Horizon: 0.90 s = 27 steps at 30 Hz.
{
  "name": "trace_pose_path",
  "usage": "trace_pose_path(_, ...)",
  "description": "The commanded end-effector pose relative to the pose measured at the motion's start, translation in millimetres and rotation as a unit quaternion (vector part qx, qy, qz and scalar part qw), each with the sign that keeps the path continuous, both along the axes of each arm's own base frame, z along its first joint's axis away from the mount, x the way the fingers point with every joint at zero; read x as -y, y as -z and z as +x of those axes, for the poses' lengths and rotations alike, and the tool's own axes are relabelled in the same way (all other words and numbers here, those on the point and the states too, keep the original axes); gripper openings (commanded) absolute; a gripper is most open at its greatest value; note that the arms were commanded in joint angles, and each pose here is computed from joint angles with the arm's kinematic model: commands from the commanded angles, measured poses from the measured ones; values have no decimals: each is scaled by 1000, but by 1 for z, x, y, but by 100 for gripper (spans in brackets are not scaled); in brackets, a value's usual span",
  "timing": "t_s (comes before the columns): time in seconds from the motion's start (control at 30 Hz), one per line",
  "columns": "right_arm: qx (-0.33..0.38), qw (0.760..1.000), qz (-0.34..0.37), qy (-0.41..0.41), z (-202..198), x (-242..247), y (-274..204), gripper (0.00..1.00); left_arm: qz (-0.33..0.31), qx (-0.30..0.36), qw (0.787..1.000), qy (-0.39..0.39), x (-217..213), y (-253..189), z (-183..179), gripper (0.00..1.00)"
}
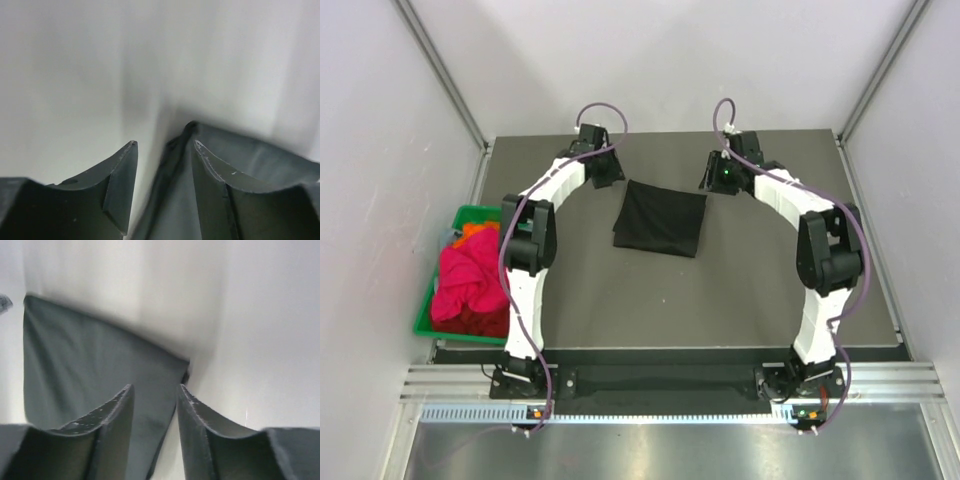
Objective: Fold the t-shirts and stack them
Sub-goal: Fold the tshirt
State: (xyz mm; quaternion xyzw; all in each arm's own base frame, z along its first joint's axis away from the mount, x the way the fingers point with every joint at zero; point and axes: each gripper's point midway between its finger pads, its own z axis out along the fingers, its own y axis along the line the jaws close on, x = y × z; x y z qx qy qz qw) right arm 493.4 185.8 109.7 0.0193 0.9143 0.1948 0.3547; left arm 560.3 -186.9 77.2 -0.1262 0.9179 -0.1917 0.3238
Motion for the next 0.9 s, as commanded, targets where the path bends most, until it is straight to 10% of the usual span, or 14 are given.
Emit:
trace_pose_path(0.0,20,999,23,-24,-26,1,-44,46,39,24,999,15,-18,-50,-22,52)
trace_pose_path(0.57,-91,986,93,-107,-124,-34,38,51,24,-88,992,92,3,24,-124,46)
trace_pose_path(0.87,-107,988,74,-81,-127,-23,78,25,66,-130,988,52,-14,51,-126,17)
